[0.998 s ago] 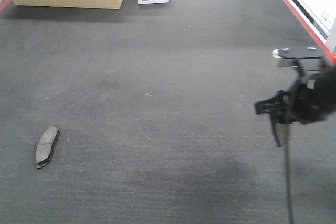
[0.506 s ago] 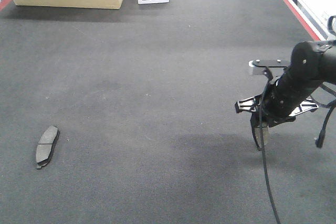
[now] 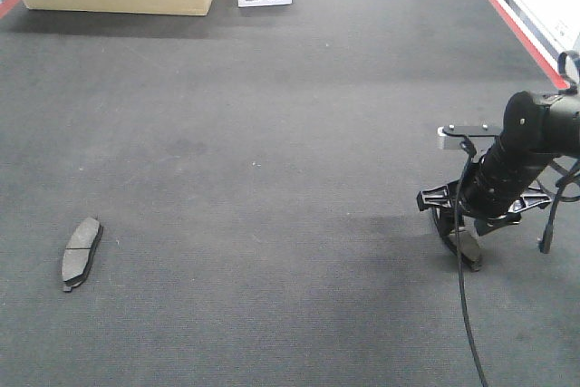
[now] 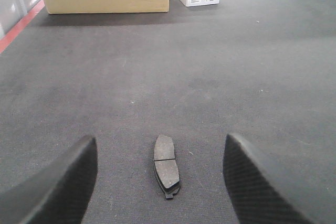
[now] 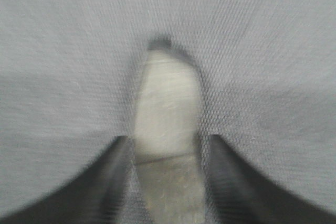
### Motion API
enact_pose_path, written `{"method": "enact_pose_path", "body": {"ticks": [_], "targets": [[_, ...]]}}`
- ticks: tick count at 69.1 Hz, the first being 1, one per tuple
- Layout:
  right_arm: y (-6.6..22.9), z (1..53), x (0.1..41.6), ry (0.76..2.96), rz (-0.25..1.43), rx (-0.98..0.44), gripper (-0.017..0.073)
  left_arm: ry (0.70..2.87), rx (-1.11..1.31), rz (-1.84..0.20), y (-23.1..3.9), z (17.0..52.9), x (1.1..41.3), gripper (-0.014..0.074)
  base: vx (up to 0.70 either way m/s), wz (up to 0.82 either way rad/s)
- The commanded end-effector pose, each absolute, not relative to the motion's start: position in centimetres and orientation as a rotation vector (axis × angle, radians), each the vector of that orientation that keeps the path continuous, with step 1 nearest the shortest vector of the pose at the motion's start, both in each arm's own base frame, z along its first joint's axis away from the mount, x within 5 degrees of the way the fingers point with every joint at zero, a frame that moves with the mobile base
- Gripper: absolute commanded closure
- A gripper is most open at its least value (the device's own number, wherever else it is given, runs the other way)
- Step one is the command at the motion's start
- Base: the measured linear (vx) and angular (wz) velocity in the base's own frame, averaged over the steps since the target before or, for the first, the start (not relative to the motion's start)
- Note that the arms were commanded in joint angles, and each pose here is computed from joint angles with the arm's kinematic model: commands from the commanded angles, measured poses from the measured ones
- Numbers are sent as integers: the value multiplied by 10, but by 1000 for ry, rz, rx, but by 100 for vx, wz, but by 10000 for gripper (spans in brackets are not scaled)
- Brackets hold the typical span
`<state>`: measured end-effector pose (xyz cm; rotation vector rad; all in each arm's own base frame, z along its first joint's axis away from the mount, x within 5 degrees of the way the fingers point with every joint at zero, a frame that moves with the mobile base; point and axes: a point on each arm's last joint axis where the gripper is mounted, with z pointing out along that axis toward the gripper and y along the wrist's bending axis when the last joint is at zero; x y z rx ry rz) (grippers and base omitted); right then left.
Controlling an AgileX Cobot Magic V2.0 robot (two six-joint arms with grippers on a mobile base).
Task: Move and align brake pads A on conveyor
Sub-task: 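Lower the right gripper and release its brake pad on the belt, then lift the open right gripper clear of the belt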
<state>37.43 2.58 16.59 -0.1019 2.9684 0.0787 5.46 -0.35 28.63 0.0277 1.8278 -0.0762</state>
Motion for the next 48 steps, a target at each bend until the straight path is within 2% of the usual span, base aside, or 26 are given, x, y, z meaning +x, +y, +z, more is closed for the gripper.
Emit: {"method": "enact_pose_path", "body": {"ticks": [1,9,20,34,48], "targets": [[24,193,377,2874,66,-106,50,1747,27,-90,-4,299,56,113,0,0],[23,213,373,2819,63,-125,28,1747,27,-90,-4,299,56,113,0,0],[22,271,349,2630,58,-139,34,1747,27,-90,-4,299,56,113,0,0],[18,333,285,2302,31,-147,34,1747,27,-90,-4,299,56,113,0,0],[15,361,217,2098,36,-141,34,1747,27,-90,-4,299,56,113,0,0]]}}
